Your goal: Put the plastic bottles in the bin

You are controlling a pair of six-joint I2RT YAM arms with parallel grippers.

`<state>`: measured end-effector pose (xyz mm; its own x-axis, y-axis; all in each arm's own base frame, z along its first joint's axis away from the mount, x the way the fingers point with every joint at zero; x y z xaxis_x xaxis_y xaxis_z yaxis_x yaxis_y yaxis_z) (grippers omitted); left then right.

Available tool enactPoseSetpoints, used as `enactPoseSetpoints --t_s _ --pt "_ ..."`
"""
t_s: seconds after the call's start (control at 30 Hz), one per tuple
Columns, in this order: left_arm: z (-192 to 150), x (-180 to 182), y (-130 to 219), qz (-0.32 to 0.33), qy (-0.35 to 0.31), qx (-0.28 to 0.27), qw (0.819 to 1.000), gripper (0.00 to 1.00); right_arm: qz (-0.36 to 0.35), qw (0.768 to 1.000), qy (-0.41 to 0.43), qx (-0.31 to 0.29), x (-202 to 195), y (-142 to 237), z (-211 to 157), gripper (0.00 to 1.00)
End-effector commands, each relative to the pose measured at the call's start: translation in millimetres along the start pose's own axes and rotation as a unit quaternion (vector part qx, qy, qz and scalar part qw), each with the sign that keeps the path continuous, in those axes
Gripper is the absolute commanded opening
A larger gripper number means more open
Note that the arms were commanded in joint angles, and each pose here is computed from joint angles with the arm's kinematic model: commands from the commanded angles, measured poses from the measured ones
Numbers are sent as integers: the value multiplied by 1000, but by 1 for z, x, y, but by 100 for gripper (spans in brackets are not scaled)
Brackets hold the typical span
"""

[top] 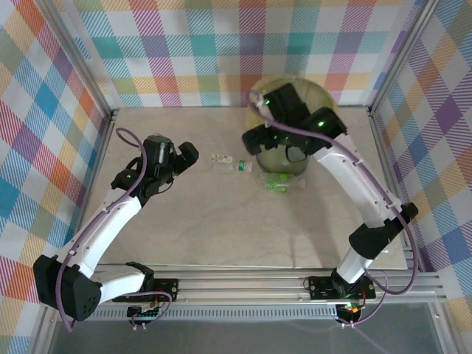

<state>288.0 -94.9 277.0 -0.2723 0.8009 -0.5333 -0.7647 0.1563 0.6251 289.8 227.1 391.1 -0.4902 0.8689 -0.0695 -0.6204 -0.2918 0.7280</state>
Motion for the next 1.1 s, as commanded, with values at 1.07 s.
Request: enactPoseSetpoints --t_s 1.07 --pt "-6 67 5 76 81 -22 994 100 38 958 256 121 95 -251 -20 100"
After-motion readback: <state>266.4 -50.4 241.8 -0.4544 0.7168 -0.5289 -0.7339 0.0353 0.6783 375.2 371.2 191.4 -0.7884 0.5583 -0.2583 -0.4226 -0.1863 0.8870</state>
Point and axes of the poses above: each hand's point on the last joint's axis, 136 mm out from that joint toward the fingers, its own y axis back along the fingers, its own x axis along the line the jaws close on, z = x × y, the point moved 7 cm from there along y, back along the fingers, and after that the axes turned 2 degrees about -y, right-handed, at the moved point
